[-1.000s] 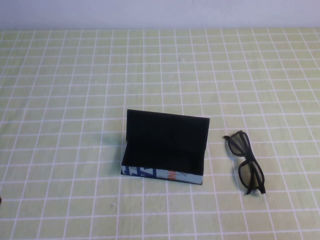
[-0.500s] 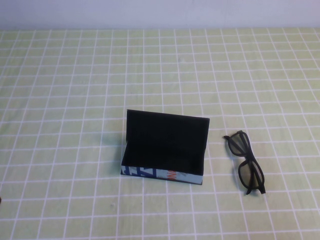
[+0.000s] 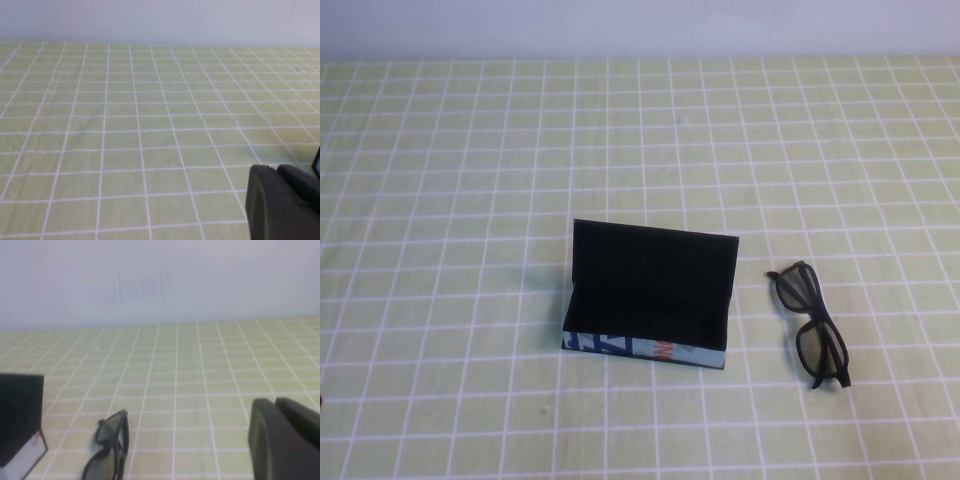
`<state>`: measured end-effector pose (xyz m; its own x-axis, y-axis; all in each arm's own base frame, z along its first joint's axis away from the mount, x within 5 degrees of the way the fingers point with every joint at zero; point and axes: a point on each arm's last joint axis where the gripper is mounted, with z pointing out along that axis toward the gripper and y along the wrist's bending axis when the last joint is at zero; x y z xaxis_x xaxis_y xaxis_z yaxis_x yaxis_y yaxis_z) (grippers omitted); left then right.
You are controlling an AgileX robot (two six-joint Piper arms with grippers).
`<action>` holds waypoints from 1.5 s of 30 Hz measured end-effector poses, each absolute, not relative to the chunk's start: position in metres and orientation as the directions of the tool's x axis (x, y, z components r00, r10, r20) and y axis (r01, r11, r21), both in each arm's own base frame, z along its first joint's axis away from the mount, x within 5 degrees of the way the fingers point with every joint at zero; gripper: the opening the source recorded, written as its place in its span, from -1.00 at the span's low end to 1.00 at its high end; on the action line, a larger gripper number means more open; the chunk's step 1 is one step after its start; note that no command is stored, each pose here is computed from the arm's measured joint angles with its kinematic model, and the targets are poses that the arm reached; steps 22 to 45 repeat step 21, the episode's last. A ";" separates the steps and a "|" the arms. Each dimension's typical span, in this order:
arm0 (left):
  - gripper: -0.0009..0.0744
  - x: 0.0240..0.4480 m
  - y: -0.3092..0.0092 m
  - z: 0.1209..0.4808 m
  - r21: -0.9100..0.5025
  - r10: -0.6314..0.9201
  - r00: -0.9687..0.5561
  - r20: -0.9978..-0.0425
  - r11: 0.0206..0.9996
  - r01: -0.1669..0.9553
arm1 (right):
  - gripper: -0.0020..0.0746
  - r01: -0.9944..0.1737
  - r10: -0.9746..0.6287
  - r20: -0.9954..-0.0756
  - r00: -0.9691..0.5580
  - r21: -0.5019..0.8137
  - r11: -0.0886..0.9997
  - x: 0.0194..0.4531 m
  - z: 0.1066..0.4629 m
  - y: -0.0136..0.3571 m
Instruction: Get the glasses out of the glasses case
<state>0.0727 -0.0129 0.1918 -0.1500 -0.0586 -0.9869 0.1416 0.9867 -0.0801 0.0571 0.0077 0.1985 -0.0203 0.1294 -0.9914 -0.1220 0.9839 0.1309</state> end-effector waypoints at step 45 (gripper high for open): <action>-0.99 0.073 -0.013 0.192 -0.080 -0.059 -0.149 -0.987 0.987 0.142 | -0.99 -0.150 0.091 -0.963 -0.255 0.132 0.980 0.053 0.177 0.013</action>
